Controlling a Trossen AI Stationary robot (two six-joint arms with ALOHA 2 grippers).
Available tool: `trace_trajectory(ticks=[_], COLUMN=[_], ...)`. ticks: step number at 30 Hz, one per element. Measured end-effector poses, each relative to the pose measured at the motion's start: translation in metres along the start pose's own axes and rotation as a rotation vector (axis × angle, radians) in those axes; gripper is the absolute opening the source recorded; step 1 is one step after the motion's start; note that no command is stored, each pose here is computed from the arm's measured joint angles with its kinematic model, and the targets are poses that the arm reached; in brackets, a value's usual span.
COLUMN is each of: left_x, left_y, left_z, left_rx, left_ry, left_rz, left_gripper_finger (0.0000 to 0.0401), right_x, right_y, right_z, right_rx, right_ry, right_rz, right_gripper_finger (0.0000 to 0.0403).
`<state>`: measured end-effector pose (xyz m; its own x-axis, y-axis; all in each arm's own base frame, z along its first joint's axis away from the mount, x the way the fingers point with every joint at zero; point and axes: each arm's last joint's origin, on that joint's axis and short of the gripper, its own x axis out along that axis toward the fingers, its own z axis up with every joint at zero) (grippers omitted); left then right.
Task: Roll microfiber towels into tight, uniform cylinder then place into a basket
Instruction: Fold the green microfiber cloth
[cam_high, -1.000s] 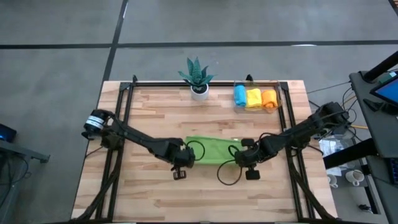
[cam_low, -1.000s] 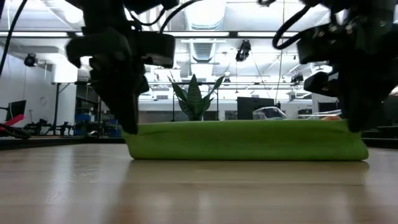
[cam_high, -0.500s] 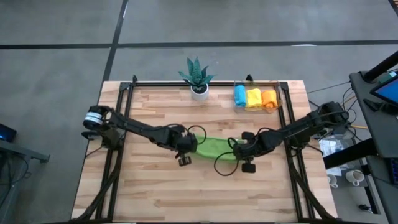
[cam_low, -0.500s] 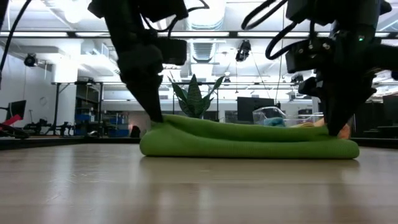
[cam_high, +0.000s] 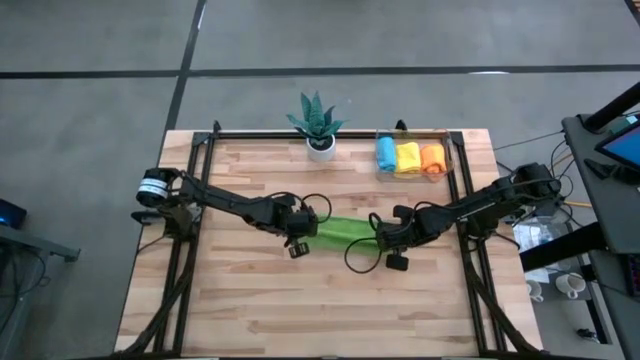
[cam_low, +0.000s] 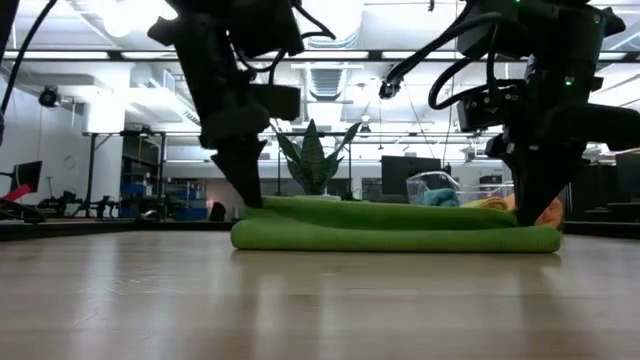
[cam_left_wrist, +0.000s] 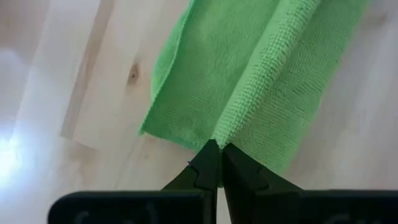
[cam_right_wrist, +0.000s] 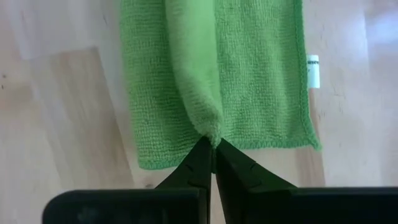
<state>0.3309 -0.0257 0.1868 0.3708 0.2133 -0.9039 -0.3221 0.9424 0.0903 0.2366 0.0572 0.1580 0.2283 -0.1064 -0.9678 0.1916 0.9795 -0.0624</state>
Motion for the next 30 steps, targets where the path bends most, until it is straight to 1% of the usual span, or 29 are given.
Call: trace_trajectory(ticks=[2, 6, 12, 17, 20, 25, 30], left_x=[0.004, 0.012, 0.016, 0.017, 0.018, 0.018, 0.018], left_y=[0.001, 0.001, 0.001, 0.002, 0.002, 0.005, 0.006], left_z=[-0.004, -0.011, -0.012, -0.013, -0.013, -0.013, -0.011], left_rx=[-0.022, -0.028, -0.037, -0.032, -0.032, -0.013, -0.021], left_ry=[0.004, -0.005, -0.045, -0.054, -0.068, -0.092, -0.107], left_rz=[0.002, -0.001, 0.000, 0.013, 0.032, 0.104, 0.108], left_gripper_finger=[0.0000, 0.0000, 0.0000, 0.0000, 0.0000, 0.0000, 0.0000], right_x=[0.000, 0.000, 0.000, 0.000, 0.000, 0.000, 0.000], right_y=[-0.001, -0.001, -0.002, -0.003, -0.003, -0.005, -0.005], right_z=[0.000, -0.001, -0.001, 0.000, 0.000, 0.001, 0.001], right_rx=[0.014, 0.043, 0.099, 0.111, 0.113, 0.131, 0.136], right_ry=[0.005, 0.000, 0.001, -0.003, -0.012, -0.037, -0.044], right_rz=[-0.004, -0.026, -0.031, -0.035, -0.049, -0.092, -0.106], right_gripper_finger=[0.0009, 0.0009, 0.0009, 0.0009, 0.0009, 0.0009, 0.0009])
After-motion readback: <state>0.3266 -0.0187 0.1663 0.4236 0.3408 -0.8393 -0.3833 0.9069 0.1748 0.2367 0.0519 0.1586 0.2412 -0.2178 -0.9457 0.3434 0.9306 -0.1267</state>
